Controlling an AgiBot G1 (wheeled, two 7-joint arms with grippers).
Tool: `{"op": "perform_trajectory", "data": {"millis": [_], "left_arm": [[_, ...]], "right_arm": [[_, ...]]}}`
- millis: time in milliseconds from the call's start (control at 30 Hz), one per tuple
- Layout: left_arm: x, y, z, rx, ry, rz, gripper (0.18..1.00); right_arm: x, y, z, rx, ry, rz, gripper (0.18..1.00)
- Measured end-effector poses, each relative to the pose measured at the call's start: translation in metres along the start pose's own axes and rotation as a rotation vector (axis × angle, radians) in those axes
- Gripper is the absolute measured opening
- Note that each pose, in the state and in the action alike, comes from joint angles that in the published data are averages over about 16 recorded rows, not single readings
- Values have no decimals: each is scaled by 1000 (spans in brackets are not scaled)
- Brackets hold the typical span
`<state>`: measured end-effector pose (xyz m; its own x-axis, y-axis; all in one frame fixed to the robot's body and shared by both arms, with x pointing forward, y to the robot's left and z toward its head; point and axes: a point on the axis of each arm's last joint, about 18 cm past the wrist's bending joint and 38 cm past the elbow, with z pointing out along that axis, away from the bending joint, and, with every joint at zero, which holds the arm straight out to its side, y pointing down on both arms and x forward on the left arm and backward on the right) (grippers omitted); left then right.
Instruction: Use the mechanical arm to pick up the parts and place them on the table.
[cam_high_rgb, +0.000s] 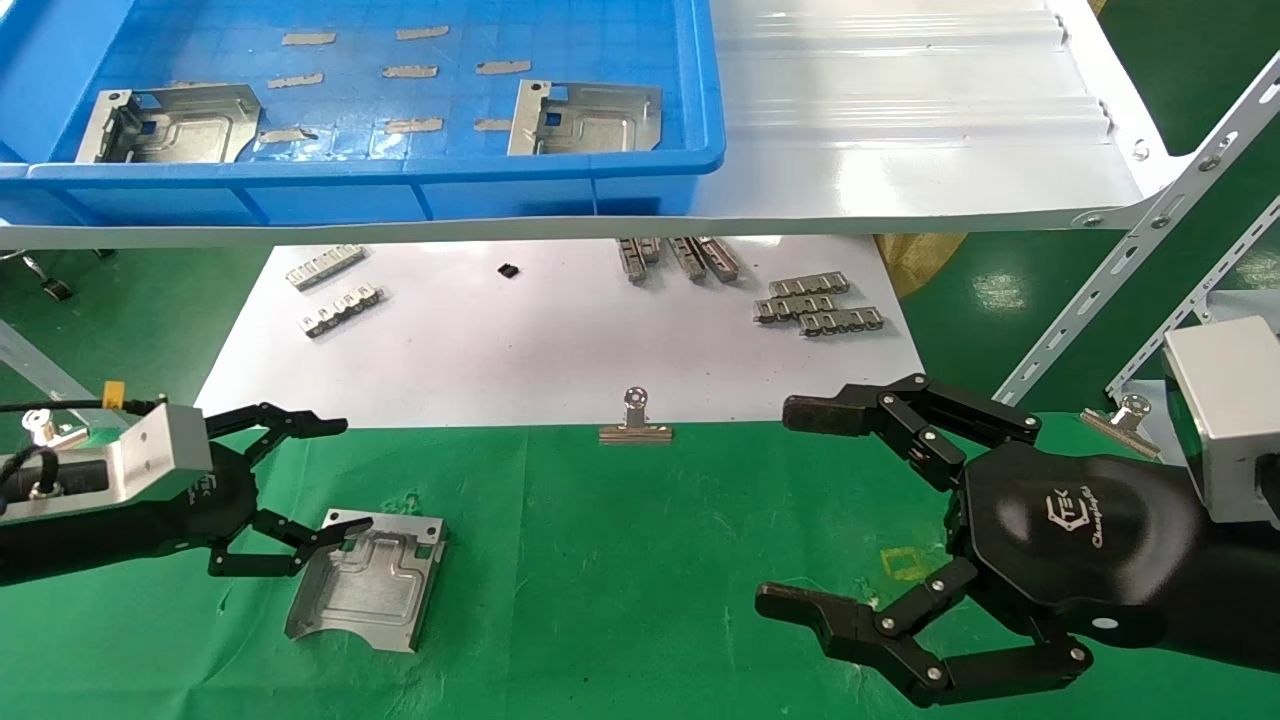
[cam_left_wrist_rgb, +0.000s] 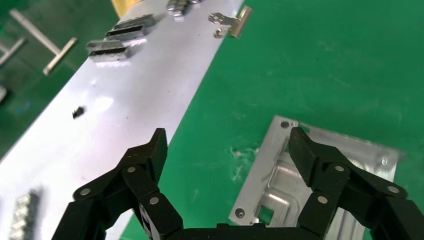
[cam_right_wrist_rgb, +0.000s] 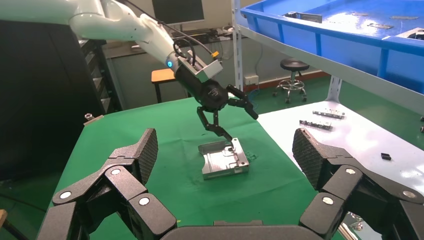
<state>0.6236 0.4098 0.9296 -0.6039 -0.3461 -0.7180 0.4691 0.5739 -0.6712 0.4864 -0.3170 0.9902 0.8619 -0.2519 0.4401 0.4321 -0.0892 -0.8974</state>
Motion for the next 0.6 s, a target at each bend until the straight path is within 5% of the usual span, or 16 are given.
{"op": "perform_trajectory", "data": {"millis": [600], "left_arm": [[6, -40, 8, 173, 24, -92, 992]], "right_arm": [[0, 0, 0, 0, 0, 0, 1001]]}}
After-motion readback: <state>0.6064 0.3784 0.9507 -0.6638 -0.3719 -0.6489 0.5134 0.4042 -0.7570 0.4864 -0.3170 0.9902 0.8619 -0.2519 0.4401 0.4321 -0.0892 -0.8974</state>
